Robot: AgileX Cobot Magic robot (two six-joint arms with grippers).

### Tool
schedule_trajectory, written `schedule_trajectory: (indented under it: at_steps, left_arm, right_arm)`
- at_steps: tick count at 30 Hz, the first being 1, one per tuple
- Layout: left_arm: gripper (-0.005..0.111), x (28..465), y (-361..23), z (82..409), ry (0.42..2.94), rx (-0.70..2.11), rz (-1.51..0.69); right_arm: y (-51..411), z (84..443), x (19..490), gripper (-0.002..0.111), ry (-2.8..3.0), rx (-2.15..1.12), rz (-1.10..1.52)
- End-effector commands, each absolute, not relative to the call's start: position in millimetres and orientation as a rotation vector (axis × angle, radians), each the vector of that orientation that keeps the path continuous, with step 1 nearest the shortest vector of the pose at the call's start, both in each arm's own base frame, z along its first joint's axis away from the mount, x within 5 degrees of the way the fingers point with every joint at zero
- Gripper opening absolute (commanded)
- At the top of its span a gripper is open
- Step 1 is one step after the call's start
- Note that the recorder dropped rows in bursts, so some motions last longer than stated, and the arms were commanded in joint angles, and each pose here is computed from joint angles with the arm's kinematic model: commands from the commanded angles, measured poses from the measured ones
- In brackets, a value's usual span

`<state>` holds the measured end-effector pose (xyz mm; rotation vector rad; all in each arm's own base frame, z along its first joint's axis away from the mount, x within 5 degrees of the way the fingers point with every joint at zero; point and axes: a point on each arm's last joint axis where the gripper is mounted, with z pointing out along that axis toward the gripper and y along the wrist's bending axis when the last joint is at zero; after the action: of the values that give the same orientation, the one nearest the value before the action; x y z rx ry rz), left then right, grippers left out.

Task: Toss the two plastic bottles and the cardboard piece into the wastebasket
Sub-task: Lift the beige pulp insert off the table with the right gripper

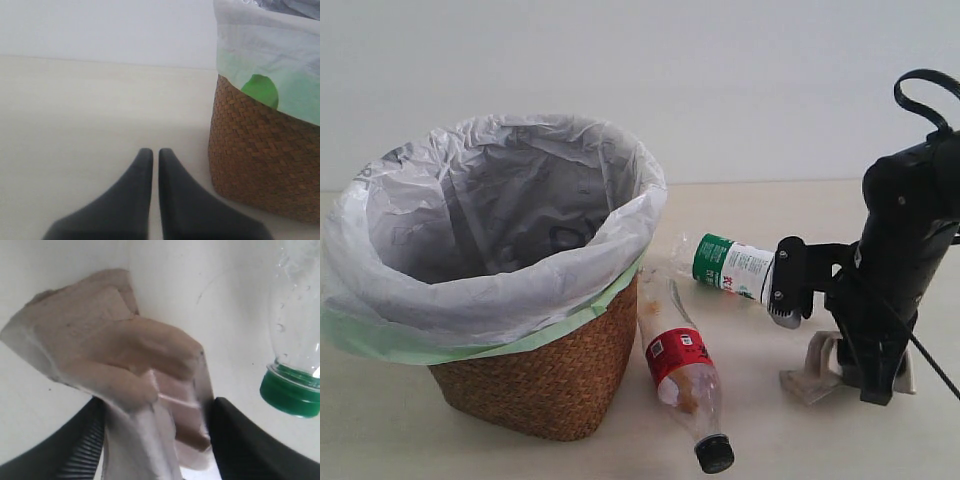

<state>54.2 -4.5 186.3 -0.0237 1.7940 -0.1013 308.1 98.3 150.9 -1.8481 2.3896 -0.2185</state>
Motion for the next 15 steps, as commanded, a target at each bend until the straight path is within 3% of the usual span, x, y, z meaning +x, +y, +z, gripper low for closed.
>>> schedule_trajectory:
  at_steps: [1,9,15]
  left_arm:
    - [0.004,54.1,-4.4,185.4,1.792,-0.027,-0.101]
    - [0.004,54.1,-4.4,185.4,1.792,-0.027,-0.101]
    - [0.004,54.1,-4.4,185.4,1.792,-0.027,-0.101]
  right_arm:
    - [105.5,152.3,289.1,0.000,2.552,-1.771,-0.141]
    - [110.5,209.4,279.4,0.000,2.568,-1.273,-0.099]
    - [106.8,233.9,271.5,0.000,2.504,-1.229,-0.110]
